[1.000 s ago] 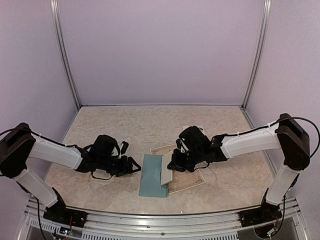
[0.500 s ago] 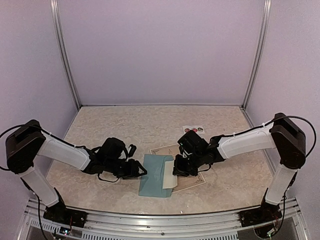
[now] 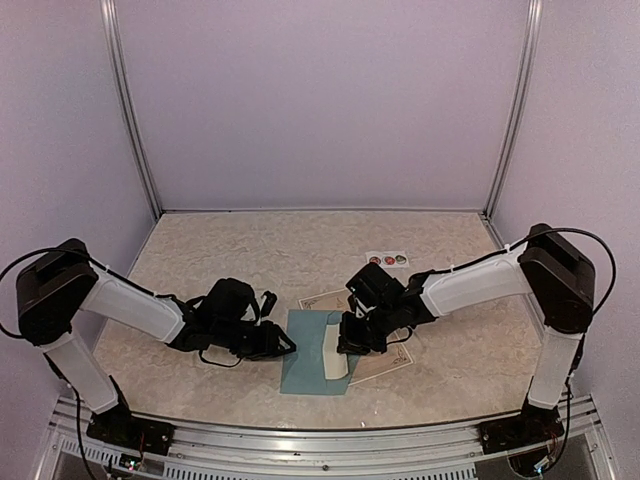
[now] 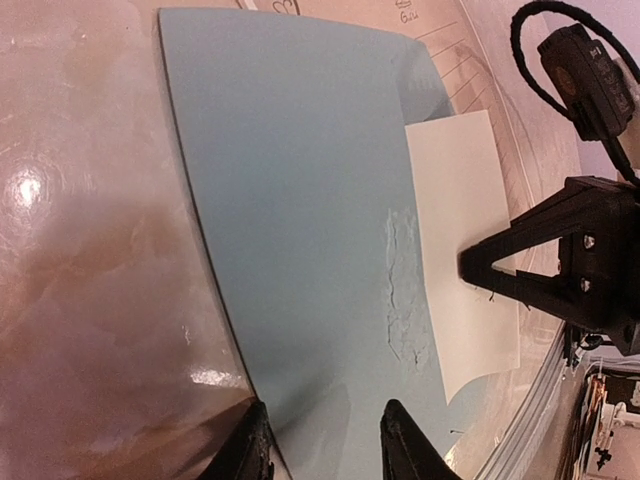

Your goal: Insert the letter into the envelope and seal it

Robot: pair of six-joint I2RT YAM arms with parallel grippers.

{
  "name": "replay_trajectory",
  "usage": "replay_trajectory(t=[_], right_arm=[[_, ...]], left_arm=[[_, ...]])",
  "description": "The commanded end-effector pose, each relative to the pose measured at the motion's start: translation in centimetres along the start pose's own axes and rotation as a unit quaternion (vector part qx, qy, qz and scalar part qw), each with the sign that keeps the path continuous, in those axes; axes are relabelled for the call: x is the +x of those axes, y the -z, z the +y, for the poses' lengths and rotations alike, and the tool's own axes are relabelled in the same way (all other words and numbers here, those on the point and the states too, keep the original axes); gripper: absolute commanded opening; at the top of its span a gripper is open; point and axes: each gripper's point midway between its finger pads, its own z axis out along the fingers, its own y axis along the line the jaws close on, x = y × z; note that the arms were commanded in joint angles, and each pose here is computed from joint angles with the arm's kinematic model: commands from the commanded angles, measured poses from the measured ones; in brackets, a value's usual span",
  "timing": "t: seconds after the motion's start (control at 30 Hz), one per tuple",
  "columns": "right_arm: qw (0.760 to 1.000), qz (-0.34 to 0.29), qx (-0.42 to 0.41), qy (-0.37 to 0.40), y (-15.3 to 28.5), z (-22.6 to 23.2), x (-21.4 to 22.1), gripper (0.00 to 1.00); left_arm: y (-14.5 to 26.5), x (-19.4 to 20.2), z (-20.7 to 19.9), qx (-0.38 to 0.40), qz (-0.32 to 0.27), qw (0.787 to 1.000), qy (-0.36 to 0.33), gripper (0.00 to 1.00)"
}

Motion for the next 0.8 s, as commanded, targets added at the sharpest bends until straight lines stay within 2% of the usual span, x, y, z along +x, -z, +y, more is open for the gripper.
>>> replay_trajectory(t=[0.0, 0.27, 0.5, 0.53, 0.67, 0.77], right_arm=[[1.000, 0.009, -0.014, 0.006, -0.8, 0.6, -0.2, 0.00], [0.997, 0.019, -0.078, 0.021, -1.6, 2.9, 0.2, 0.00], [0.997, 0.009, -0.059, 0.045, -1.0, 3.4, 0.0, 0.00], [0.998, 0.003, -0.048, 0.049, -0.6, 3.2, -0.2, 0.03], [0.997, -0.020, -0.002, 0.073, 1.5, 2.8, -0.9, 0.25], [0.995, -0.031, 0.030, 0.089, 2.8, 2.6, -1.2, 0.34]], left_arm=[[-0.6, 0.9, 0.1, -0.003, 0.018, 1.000, 0.004, 0.35], [-0.9, 1.1, -0.5, 0.013, 0.022, 1.000, 0.007, 0.34], [-0.6, 1.0, 0.1, -0.007, 0.014, 1.000, 0.007, 0.34], [-0.4, 0.8, 0.1, -0.010, 0.010, 1.000, 0.006, 0.34], [0.3, 0.3, -0.3, -0.009, -0.002, 1.000, 0.005, 0.34], [1.1, -0.5, -1.0, -0.006, -0.018, 1.000, 0.002, 0.35]])
